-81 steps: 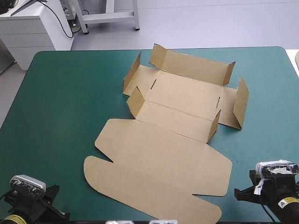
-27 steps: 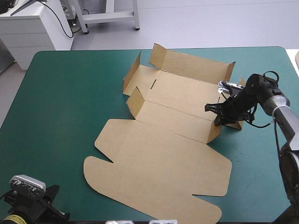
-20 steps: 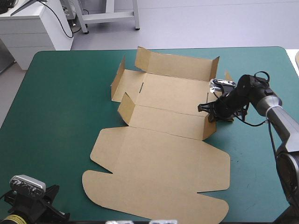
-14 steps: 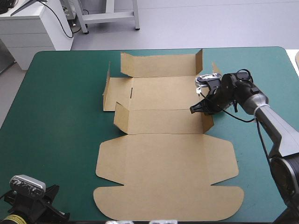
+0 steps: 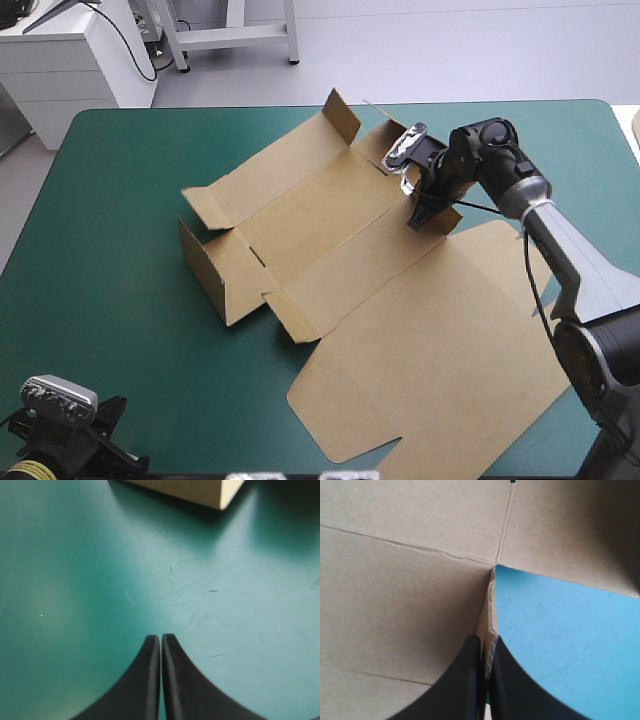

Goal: Fold the box

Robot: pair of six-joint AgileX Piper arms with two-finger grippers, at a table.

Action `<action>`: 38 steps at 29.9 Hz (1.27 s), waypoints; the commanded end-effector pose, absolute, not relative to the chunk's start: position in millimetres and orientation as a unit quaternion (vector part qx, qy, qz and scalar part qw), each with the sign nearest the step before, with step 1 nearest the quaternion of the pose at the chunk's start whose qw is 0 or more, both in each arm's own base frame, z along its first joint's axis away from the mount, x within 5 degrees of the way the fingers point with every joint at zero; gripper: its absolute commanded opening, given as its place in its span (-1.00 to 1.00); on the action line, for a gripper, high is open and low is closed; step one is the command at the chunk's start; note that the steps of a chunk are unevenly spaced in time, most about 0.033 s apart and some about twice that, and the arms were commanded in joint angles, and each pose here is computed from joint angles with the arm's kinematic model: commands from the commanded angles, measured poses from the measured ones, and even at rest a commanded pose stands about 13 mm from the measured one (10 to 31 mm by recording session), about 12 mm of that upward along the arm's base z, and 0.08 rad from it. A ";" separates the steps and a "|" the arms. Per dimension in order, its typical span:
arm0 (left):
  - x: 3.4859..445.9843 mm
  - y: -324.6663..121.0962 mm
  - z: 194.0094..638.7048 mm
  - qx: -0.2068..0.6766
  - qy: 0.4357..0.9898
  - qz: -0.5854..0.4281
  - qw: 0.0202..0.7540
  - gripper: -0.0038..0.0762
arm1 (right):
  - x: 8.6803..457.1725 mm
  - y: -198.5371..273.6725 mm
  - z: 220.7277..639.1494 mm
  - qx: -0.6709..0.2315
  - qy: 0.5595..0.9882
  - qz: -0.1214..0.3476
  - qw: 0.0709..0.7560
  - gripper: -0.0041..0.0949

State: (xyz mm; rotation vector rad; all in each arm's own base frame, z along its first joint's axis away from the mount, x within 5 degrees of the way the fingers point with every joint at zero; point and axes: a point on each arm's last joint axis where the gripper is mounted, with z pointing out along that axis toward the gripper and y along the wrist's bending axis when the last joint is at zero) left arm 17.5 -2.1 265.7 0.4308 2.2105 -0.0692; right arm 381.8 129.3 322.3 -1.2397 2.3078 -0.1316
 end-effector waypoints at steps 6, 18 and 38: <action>21.5 -3.8 276.6 0.169 0.871 -0.035 0.460 -0.92 | 375.6 182.6 353.4 -0.556 0.737 -0.085 0.375 -0.92; 21.4 -4.1 276.6 0.171 0.871 -0.036 0.460 -0.92 | 342.7 258.2 350.6 -0.628 0.657 -0.044 0.416 -0.96; 21.4 -4.0 276.6 0.169 0.871 -0.037 0.460 -0.92 | 330.3 265.9 345.3 -0.633 0.674 -0.007 0.381 -0.47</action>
